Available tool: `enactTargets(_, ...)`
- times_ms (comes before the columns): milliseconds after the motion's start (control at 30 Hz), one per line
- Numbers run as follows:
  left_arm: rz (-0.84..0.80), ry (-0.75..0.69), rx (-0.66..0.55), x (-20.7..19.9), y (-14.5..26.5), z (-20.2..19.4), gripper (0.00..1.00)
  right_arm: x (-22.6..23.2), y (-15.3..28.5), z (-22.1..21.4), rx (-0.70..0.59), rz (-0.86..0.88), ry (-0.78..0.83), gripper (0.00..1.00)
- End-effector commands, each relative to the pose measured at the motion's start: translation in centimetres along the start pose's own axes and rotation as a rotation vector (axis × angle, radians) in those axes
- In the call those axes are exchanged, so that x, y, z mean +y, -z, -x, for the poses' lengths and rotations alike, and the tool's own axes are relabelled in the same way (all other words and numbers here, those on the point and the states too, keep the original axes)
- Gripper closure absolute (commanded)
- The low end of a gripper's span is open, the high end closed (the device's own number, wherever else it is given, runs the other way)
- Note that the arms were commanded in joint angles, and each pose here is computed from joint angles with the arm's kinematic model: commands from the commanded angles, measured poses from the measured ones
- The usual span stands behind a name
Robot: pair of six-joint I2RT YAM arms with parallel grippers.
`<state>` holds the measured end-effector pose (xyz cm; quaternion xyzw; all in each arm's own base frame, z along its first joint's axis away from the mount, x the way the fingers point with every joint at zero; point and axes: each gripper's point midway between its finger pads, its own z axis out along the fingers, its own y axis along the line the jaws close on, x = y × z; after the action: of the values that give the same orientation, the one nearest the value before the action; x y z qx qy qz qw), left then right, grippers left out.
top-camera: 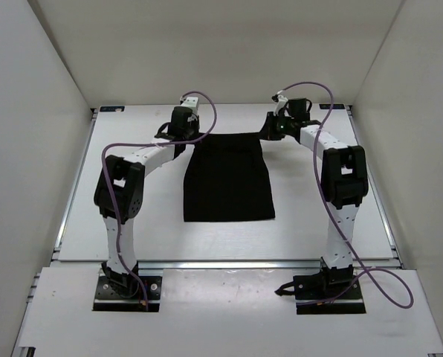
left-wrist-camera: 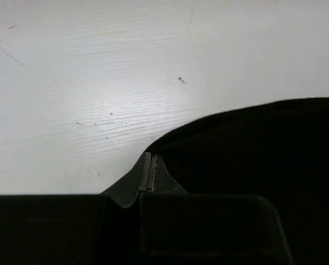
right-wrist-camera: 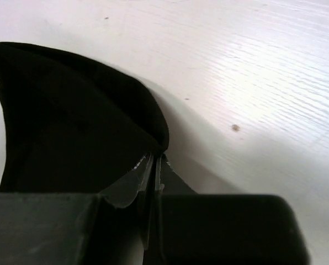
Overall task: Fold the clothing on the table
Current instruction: Flatten the skirt out, then fold the skirt
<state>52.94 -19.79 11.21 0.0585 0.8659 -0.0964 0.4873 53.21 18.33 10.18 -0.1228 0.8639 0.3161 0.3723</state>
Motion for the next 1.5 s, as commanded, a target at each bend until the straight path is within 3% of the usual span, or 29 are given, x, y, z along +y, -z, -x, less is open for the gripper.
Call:
enactTargets(0,0.051,0.032,0.006,2.1,-0.7,1.3,1.00,-1.9,0.5,1.9,-0.040,-0.034,0.008,1.00)
enactTargets(267,0.026,0.039,0.040,2.2,-2.4,0.6,1.00,-4.9,1.5,3.5,-0.065,-0.068,-0.022,1.00)
enactTargets(433,-0.011,0.055,0.019,1.6,-2.7,2.5,1.00,-4.1,2.1,6.0,-0.109,-0.044,-0.013,1.00)
enactTargets(567,-0.044,0.019,-0.087,0.9,-1.7,8.5,1.00,-1.5,4.6,12.2,-0.200,-0.021,0.075,1.00)
enactTargets(633,-0.045,-0.006,-0.165,0.5,-0.2,12.6,1.00,0.9,8.0,16.9,-0.308,-0.023,0.147,1.00)
enactTargets(767,-0.079,-0.029,-0.360,-0.4,6.5,22.4,1.00,6.9,16.5,24.1,-0.493,-0.054,0.289,1.00)
enactTargets(833,-0.079,-0.046,-0.421,-0.4,11.2,24.9,1.00,8.8,19.1,23.5,-0.496,-0.060,0.315,1.00)
enactTargets(900,-0.087,-0.095,-0.377,-1.2,12.9,22.0,1.00,10.7,21.0,20.2,-0.465,-0.109,0.355,1.00)
enactTargets(933,-0.095,-0.100,-0.439,-1.6,16.0,23.2,1.00,10.5,20.9,18.8,-0.446,-0.125,0.350,0.99)
enactTargets(967,-0.092,-0.109,-0.377,-1.8,15.2,19.7,1.00,10.7,20.8,15.6,-0.401,-0.142,0.340,1.00)
enactTargets(1033,-0.118,-0.119,-0.354,-2.4,18.1,15.1,1.00,9.4,18.8,8.3,-0.273,-0.162,0.277,1.00)
enactTargets(1067,-0.124,-0.121,-0.346,-3.1,18.9,13.6,1.00,10.8,19.8,7.2,-0.277,-0.153,0.275,1.00)
enactTargets(1133,-0.121,-0.129,-0.349,-3.2,22.6,10.8,1.00,10.8,18.6,0.6,-0.182,-0.115,0.205,1.00)
enactTargets(1167,-0.150,-0.121,-0.289,-4.0,22.5,7.5,1.00,12.0,19.0,-0.7,-0.182,-0.095,0.191,1.00)
enactTargets(1233,-0.188,-0.070,-0.186,-3.9,24.3,2.0,1.00,12.2,17.9,-7.3,-0.084,-0.074,0.106,1.00)
enactTargets(1333,-0.201,-0.036,-0.081,-3.0,25.8,-4.0,1.00,13.7,17.3,-12.8,-0.011,-0.011,0.037,1.00)
enactTargets(1467,-0.149,0.011,-0.053,0.1,26.4,-5.8,1.00,13.8,16.5,-13.3,-0.010,0.015,0.020,1.00)
